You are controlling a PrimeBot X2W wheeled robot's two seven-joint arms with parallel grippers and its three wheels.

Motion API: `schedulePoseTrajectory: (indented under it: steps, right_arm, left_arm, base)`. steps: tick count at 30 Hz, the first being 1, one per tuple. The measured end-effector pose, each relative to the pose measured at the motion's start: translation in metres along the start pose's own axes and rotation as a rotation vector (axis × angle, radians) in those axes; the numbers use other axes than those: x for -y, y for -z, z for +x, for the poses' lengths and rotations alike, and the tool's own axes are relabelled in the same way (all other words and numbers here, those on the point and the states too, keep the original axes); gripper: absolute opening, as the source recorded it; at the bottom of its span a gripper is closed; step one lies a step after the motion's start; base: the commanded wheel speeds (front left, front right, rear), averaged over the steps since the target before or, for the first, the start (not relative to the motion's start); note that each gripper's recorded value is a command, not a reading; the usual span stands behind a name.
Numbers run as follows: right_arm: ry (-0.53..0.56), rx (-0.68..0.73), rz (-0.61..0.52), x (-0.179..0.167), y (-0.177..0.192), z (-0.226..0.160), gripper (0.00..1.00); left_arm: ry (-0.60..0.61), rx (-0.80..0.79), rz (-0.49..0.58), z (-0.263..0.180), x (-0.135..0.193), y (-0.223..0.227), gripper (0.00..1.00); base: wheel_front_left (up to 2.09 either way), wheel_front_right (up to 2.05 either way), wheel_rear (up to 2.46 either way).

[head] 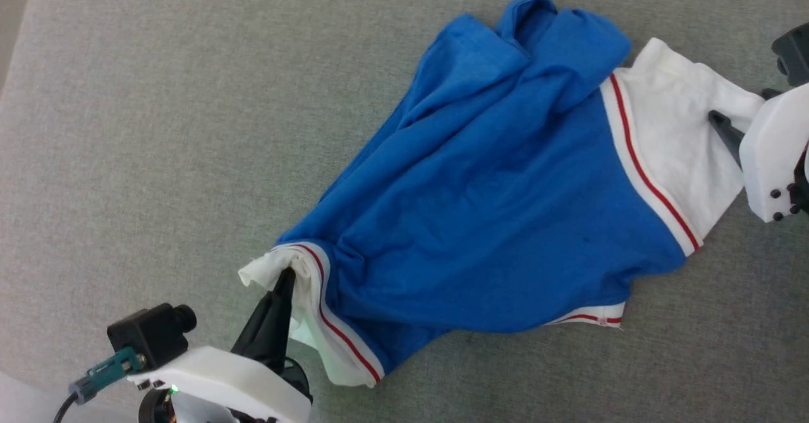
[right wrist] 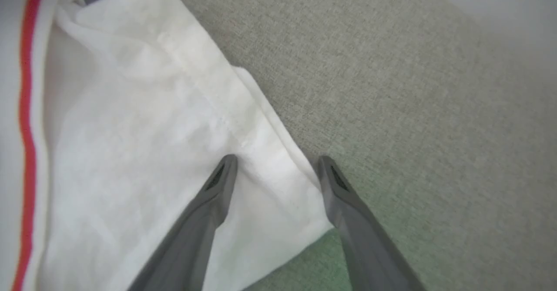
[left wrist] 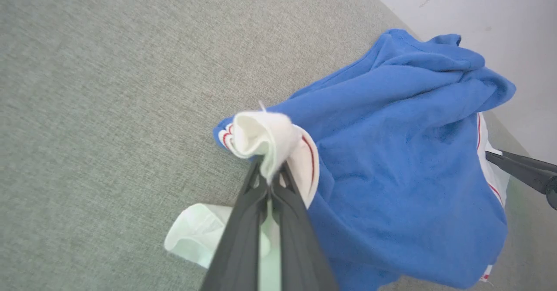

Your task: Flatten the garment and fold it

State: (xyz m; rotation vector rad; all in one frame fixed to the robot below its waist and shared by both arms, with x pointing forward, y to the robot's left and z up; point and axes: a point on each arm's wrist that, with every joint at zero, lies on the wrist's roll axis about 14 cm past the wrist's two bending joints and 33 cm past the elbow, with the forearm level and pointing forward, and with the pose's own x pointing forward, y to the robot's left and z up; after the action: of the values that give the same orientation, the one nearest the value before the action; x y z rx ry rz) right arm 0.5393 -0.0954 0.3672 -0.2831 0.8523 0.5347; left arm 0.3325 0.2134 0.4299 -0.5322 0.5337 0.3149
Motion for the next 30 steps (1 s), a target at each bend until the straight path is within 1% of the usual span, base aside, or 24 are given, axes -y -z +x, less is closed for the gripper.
schedulePoseTrajectory:
  steps: [1,2,3,4,7,9,12,14,16,20,23,26,30]
  right_arm:
    - [-0.003,-0.015,-0.009,0.000,0.001,0.002,1.00]
    - [-0.008,-0.030,-0.011,0.000,0.003,0.003,0.97]
    - [-0.015,-0.041,-0.007,0.000,0.004,0.003,0.03]
    - [-0.025,-0.053,-0.005,-0.002,0.004,0.003,0.00]
    - [-0.054,-0.073,-0.010,-0.011,0.005,-0.001,0.00]
    - [-0.055,-0.070,-0.015,-0.012,0.004,-0.006,0.00]
    - [-0.051,-0.009,0.015,-0.013,-0.002,-0.017,0.00]
    - [-0.046,0.076,0.064,-0.013,-0.013,-0.026,0.00]
    - [-0.036,0.198,0.118,-0.012,-0.034,-0.039,0.00]
    - [-0.016,0.441,0.249,-0.010,-0.071,-0.077,0.00]
    - [0.003,0.589,0.304,-0.010,-0.091,-0.112,0.00]
    - [0.024,0.735,0.335,-0.010,-0.111,-0.154,0.00]
    - [0.046,0.906,0.324,-0.013,-0.137,-0.216,0.00]
  left_arm:
    - [-0.004,-0.001,0.000,0.001,-0.001,0.000,0.00]
    - [-0.006,-0.001,0.000,0.001,-0.001,0.000,0.00]
    - [-0.008,0.000,-0.001,0.002,-0.002,0.000,0.00]
    - [-0.010,0.000,-0.002,0.002,-0.002,0.000,0.00]
    - [-0.006,0.001,-0.009,0.001,-0.001,0.000,0.00]
    - [0.001,0.007,-0.011,0.000,0.000,-0.001,0.00]
    - [0.017,0.033,-0.015,-0.003,0.002,-0.008,0.00]
    - [0.033,0.053,-0.025,-0.005,0.006,-0.014,0.00]
    - [0.052,0.082,-0.030,-0.008,0.010,-0.021,0.00]
    - [0.104,0.145,-0.036,-0.014,0.020,-0.041,0.00]
    - [0.166,0.224,-0.020,-0.019,0.035,-0.068,0.00]
    - [0.241,0.285,0.008,-0.027,0.054,-0.095,0.00]
    - [0.358,0.354,0.050,-0.043,0.087,-0.130,0.00]
  base:
    - [0.00,0.00,0.00]
    - [0.00,0.00,0.00]
    - [0.00,0.00,0.00]
    - [0.00,0.00,0.00]
    - [0.00,0.00,0.00]
    - [0.00,0.00,0.00]
    - [0.00,0.00,0.00]
    - [0.00,0.00,0.00]
    - [0.00,0.00,0.00]
    - [0.00,0.00,0.00]
    - [0.00,0.00,0.00]
    - [0.00,0.00,0.00]
    - [0.00,0.00,0.00]
